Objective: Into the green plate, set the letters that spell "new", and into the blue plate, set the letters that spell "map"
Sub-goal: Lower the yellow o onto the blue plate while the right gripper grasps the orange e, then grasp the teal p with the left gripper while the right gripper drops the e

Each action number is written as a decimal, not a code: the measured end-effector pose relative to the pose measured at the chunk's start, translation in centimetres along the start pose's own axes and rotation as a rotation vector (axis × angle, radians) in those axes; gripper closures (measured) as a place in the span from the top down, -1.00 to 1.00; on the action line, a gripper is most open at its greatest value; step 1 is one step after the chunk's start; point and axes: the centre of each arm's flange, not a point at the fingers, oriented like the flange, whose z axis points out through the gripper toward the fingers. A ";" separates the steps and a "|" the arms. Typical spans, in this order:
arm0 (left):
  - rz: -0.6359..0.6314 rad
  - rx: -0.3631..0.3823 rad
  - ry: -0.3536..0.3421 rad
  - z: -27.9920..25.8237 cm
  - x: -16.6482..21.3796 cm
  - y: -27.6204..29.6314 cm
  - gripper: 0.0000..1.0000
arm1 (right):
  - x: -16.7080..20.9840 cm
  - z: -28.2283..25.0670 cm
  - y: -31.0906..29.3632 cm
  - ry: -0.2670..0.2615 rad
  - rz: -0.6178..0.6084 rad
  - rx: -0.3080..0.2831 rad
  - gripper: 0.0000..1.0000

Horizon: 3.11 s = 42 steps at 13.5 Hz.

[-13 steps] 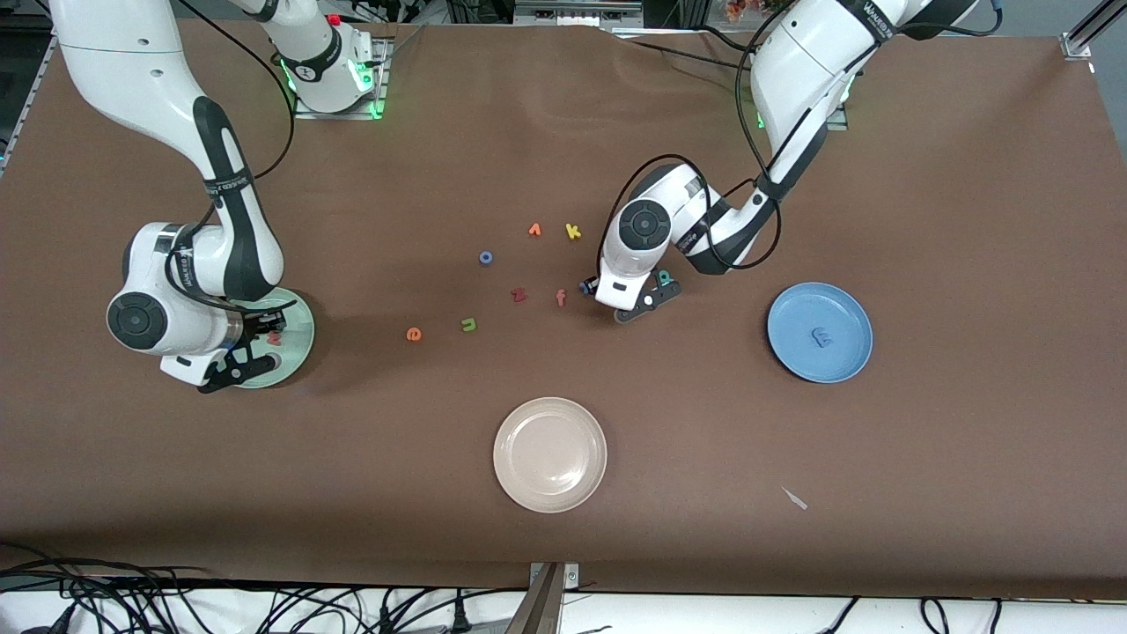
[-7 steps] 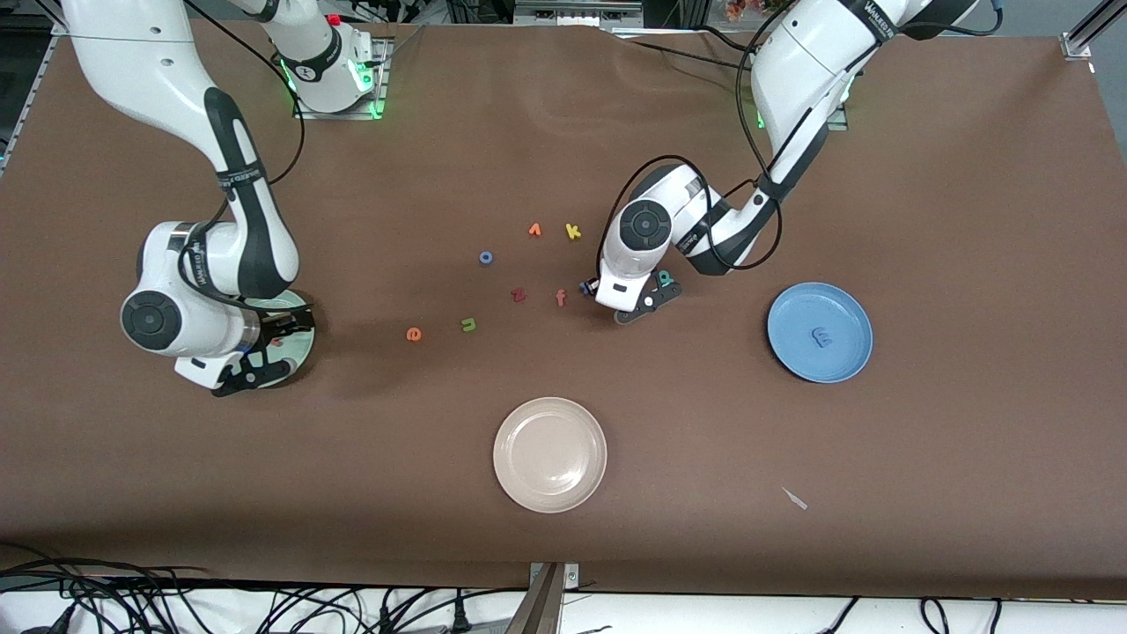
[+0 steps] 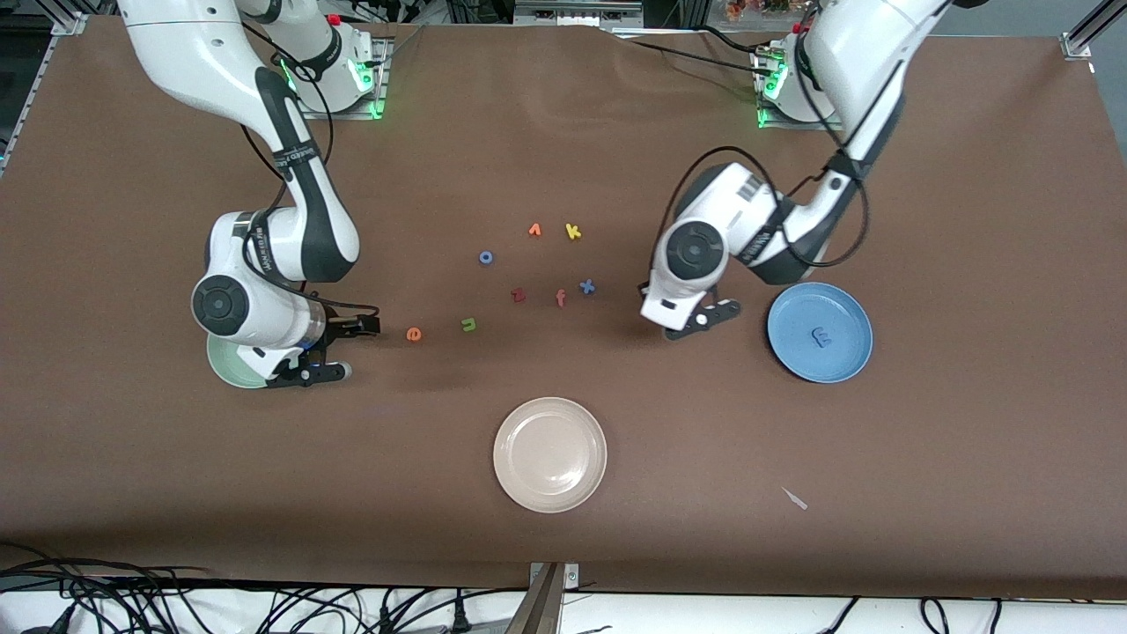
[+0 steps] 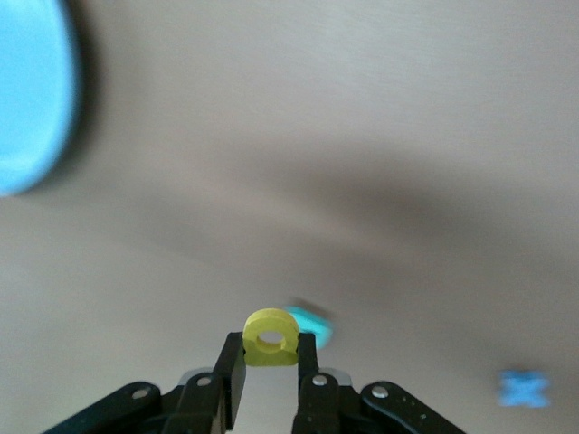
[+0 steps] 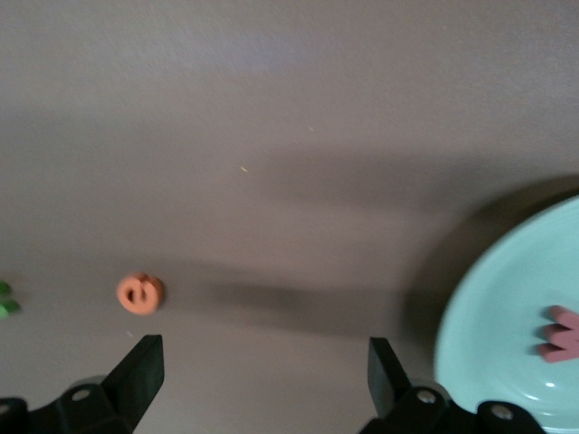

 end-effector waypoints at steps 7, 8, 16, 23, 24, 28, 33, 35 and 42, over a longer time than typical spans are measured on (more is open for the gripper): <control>0.307 0.062 -0.044 0.6 9.9 -14.2 -0.45 | -2.3 3.9 -6.2 0.102 0.154 -0.013 1.00; 0.332 0.049 -0.055 1.0 11.0 -16.1 -0.45 | -2.5 4.5 -6.2 0.110 0.155 -0.015 1.00; 0.376 -0.006 -0.084 5.1 13.2 -17.9 0.15 | -3.0 6.5 -7.7 0.133 0.145 -0.005 0.91; 0.179 0.011 -0.050 2.0 3.5 -4.4 1.00 | -3.1 6.8 -8.0 0.129 0.140 -0.004 0.37; 0.135 -0.001 -0.029 2.3 2.1 -2.4 1.00 | -3.1 6.9 -8.0 0.127 0.140 -0.005 0.37; -0.091 -0.083 0.021 6.5 -2.3 1.9 1.00 | -3.2 7.0 -8.0 0.126 0.140 -0.006 0.14; -0.349 -0.115 0.014 7.9 -3.8 2.6 1.00 | -3.1 7.0 -7.9 0.127 0.142 -0.007 -0.18; -0.394 -0.164 0.020 8.8 -4.7 3.0 1.00 | -3.1 7.0 -7.8 0.127 0.143 -0.007 -0.25; -0.410 -0.205 0.018 10.7 -5.8 3.0 0.62 | -2.8 6.3 -8.4 0.098 0.132 -0.007 -0.43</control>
